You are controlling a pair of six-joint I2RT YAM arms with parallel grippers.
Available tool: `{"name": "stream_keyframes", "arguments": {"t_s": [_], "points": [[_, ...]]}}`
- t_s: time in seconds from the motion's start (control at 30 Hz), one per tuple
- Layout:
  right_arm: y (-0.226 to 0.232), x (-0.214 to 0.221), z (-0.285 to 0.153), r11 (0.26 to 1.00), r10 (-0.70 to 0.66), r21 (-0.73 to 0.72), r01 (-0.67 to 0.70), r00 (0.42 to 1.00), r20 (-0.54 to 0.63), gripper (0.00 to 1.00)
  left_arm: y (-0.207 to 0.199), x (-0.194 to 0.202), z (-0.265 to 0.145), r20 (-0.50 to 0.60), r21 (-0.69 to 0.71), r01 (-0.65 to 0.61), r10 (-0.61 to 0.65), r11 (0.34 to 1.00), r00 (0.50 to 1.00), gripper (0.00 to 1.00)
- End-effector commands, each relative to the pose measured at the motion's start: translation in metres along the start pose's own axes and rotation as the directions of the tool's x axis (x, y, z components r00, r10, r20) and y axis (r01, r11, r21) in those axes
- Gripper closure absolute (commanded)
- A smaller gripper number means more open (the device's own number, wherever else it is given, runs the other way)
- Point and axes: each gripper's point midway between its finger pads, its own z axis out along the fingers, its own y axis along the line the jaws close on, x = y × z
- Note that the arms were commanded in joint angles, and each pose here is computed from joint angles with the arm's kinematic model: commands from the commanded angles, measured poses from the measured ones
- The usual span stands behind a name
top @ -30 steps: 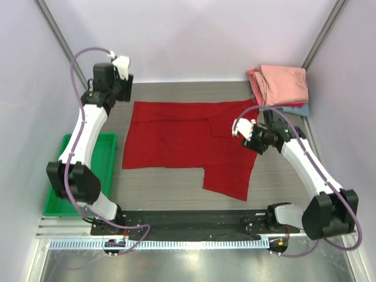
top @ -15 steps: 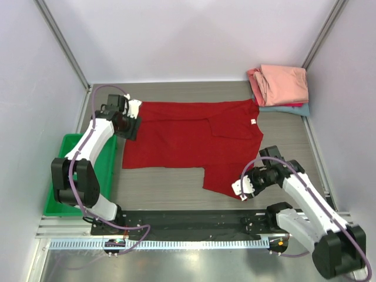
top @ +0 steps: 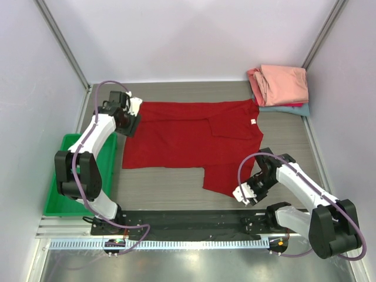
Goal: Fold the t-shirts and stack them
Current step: Fold the tshirt
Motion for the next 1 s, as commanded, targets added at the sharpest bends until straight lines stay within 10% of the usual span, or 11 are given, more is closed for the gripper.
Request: {"name": "stream_keyframes", "arguments": {"t_s": [0.0,0.37,0.6,0.97], "points": [[0.003,-0.004,0.006,0.986,-0.159,-0.037,0.160,0.987,0.033,0.52,0.017,-0.023,-0.009,0.060,-0.069,-0.024,0.029,0.997,0.998,0.45],[-0.010,0.006,0.027,0.989,-0.143,-0.036,0.144,0.990,0.009,0.56,0.015,-0.007,-0.003,0.017,-0.065,-0.042,0.043,0.997,0.999,0.45],[-0.010,0.008,0.024,0.994,-0.102,-0.042,0.100,0.994,-0.031,0.96,0.001,0.026,-0.003,-0.058,-0.003,-0.109,0.109,0.994,0.992,0.48],[-0.010,0.005,0.013,0.999,-0.018,0.032,0.020,0.998,-0.064,0.99,-0.038,0.090,0.004,-0.330,0.273,-0.100,0.191,0.957,0.924,0.51]]}}
